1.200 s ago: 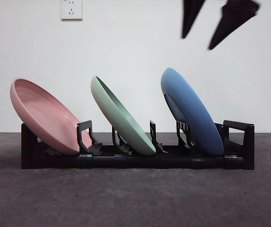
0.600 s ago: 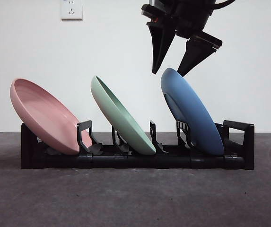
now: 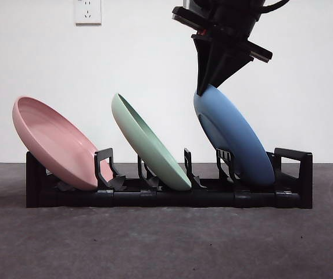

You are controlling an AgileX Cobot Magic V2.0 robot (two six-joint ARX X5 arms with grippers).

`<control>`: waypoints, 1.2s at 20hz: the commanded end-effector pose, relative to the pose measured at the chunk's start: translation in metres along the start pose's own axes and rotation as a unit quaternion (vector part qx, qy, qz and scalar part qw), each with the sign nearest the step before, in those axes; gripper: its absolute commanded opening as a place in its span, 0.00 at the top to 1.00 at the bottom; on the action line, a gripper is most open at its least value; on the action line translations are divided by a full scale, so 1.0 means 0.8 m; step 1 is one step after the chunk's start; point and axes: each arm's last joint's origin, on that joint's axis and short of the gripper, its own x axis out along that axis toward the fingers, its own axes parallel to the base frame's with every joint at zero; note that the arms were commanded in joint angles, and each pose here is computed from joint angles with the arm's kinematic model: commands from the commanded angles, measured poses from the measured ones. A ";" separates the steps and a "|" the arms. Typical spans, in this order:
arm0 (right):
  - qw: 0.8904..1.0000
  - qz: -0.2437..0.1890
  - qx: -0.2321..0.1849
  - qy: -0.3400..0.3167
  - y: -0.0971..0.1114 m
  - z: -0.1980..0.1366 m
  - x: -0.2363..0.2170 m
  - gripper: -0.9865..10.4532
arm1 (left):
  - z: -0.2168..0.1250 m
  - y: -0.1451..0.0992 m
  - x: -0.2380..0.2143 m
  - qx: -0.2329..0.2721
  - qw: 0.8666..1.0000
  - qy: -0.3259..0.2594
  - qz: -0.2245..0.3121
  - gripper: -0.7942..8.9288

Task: Place the plate

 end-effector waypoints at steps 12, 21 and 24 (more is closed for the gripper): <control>0.989 0.040 -0.101 -0.098 0.061 0.005 -0.155 0.90 | 0.013 -0.003 -0.004 0.004 0.999 -0.037 -0.008 0.56; 0.951 -0.012 -0.224 -0.214 0.139 -0.114 -0.206 0.90 | 0.013 -0.003 -0.004 0.004 0.999 -0.036 -0.008 0.56; 0.935 -0.015 -0.261 -0.241 0.153 -0.165 -0.191 0.90 | 0.013 -0.003 -0.004 0.004 0.999 -0.036 -0.008 0.56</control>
